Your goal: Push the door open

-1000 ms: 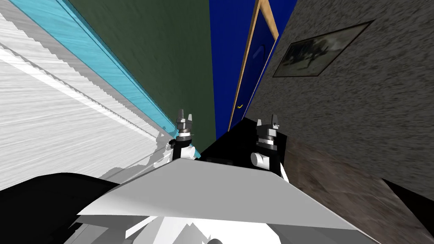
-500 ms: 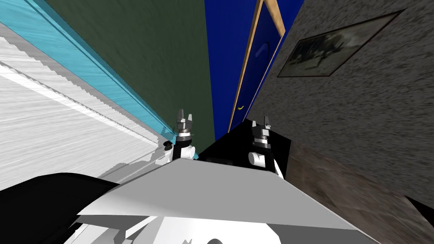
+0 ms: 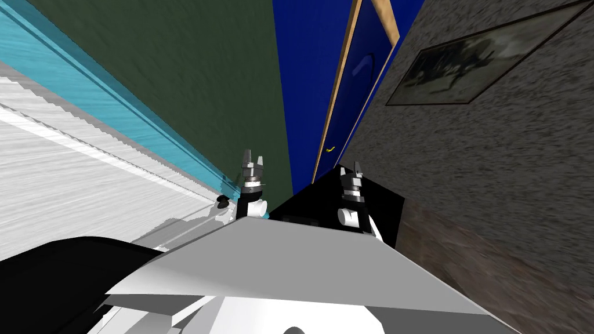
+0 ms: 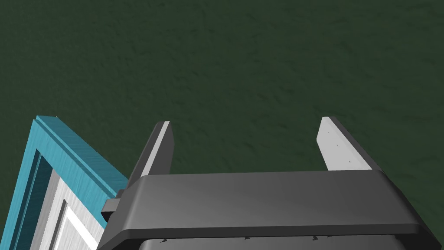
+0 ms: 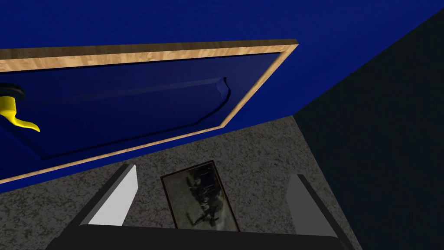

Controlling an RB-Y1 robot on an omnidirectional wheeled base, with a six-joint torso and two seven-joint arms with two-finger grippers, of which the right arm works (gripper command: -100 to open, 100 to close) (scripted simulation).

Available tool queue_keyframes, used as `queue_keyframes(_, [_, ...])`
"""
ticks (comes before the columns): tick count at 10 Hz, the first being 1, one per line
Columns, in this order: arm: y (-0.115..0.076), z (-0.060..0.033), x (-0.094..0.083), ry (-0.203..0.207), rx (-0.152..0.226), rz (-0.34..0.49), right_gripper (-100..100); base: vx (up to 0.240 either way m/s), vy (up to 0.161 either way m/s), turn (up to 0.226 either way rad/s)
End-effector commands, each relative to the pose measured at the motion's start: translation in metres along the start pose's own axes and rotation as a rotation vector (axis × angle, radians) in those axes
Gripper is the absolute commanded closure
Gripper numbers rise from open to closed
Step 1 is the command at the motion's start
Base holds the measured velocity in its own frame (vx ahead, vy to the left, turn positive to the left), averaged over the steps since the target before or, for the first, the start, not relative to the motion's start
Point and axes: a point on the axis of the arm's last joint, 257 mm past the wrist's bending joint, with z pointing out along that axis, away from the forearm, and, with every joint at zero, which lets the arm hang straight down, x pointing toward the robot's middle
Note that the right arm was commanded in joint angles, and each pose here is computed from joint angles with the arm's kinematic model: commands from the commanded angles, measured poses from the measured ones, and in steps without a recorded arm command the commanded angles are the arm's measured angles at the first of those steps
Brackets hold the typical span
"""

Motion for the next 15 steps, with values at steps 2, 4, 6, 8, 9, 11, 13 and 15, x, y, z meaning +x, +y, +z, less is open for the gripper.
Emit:
queue_keyframes(2, [-0.018,-0.0001,0.005,0.021,0.025,0.010,-100,0.120,-0.129,0.089])
queue_keyframes(4, [-0.029,-0.0012,0.009,0.035,0.042,0.016,-100,0.080,-0.091,0.075])
queue_keyframes(6, [-0.046,-0.0034,0.014,0.055,0.069,0.023,-100,0.088,-0.124,0.101])
queue_keyframes(8, [-0.058,-0.0051,0.018,0.069,0.088,0.027,-100,0.110,-0.126,0.099])
queue_keyframes(9, [-0.063,-0.0061,0.019,0.076,0.097,0.029,-100,0.079,-0.104,0.075])
queue_keyframes(11, [-0.075,-0.0083,0.022,0.090,0.116,0.032,-100,0.070,-0.111,0.079])
queue_keyframes(13, [-0.086,-0.0108,0.025,0.103,0.135,0.035,-100,0.084,-0.109,0.084])
queue_keyframes(15, [-0.104,-0.0149,0.029,0.124,0.165,0.037,-100,0.103,-0.136,0.134])
